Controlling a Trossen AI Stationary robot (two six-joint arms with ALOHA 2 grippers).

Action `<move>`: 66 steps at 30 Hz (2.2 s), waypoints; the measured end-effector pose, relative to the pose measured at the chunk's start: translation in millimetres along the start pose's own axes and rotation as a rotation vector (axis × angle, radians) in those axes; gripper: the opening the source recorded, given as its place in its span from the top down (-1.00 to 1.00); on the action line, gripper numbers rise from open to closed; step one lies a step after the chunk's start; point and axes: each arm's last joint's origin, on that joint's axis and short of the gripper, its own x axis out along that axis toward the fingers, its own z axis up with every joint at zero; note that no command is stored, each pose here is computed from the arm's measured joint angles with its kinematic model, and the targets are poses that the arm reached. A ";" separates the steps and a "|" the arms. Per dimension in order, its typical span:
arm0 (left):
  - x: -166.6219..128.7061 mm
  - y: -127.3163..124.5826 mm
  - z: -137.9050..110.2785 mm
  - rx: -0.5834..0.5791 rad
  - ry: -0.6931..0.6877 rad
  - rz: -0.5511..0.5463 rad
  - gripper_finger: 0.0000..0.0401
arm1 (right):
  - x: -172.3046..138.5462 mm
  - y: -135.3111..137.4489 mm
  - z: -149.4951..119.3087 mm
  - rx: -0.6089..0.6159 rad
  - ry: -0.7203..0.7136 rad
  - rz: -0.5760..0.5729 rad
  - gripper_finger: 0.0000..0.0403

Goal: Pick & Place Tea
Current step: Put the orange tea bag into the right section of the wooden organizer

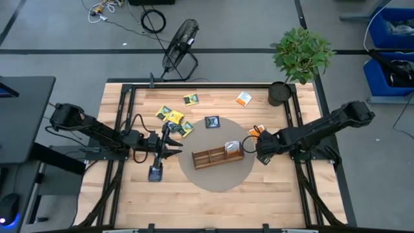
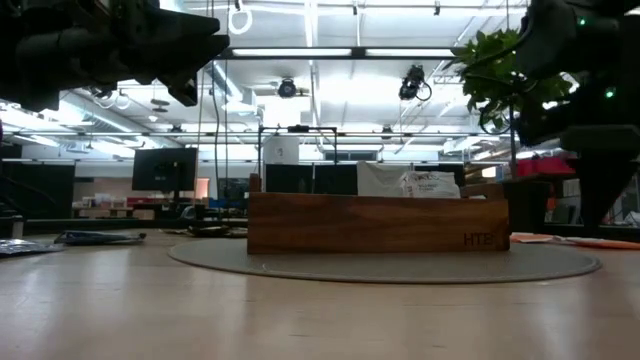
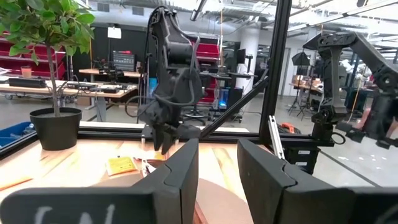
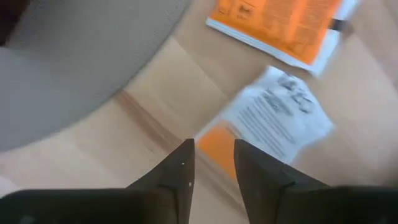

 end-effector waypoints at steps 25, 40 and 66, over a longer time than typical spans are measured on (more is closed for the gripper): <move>0.0 0.2 0.3 0.009 -0.003 0.007 0.42 | -7.6 8.2 6.2 -0.015 -0.005 0.062 0.40; 0.0 0.4 -0.9 0.008 0.009 0.008 0.42 | 29.9 2.9 -5.4 -0.015 0.022 0.011 0.40; 0.0 2.4 3.2 -0.087 -0.040 0.086 0.42 | -14.8 35.1 -3.9 -0.264 -0.139 -0.033 0.99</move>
